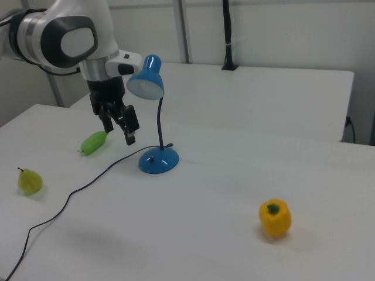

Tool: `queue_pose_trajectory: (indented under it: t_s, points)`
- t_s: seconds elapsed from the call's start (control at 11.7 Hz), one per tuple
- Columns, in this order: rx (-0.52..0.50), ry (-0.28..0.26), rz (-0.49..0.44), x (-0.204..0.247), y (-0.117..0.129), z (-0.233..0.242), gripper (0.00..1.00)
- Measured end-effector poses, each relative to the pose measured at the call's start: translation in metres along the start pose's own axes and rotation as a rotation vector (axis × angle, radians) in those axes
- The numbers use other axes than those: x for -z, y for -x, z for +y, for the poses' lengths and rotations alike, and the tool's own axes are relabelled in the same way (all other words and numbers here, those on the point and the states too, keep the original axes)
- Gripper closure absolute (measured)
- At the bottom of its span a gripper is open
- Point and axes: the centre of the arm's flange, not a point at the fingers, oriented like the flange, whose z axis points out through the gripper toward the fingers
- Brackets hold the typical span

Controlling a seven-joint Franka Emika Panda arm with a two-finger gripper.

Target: Turn on desk lamp

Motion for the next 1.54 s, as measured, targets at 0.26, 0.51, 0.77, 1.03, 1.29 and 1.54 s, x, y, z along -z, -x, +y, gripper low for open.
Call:
queue_pose_trajectory:
  t_s: [0.26,0.51,0.77,1.03,1.29,1.54]
  points:
    - [0.040,-0.004,0.017,0.025,0.005,0.002,0.00]
    - [0.179,-0.003,0.007,0.025,0.006,-0.001,0.00]
    - [0.237,-0.036,0.004,0.024,0.007,-0.009,0.04]
    - [0.277,-0.081,0.005,0.023,0.007,-0.015,0.47]
    - [0.285,-0.098,0.071,0.024,-0.003,-0.020,0.93]
    - [0.280,-0.143,0.159,0.022,-0.017,-0.031,0.99]
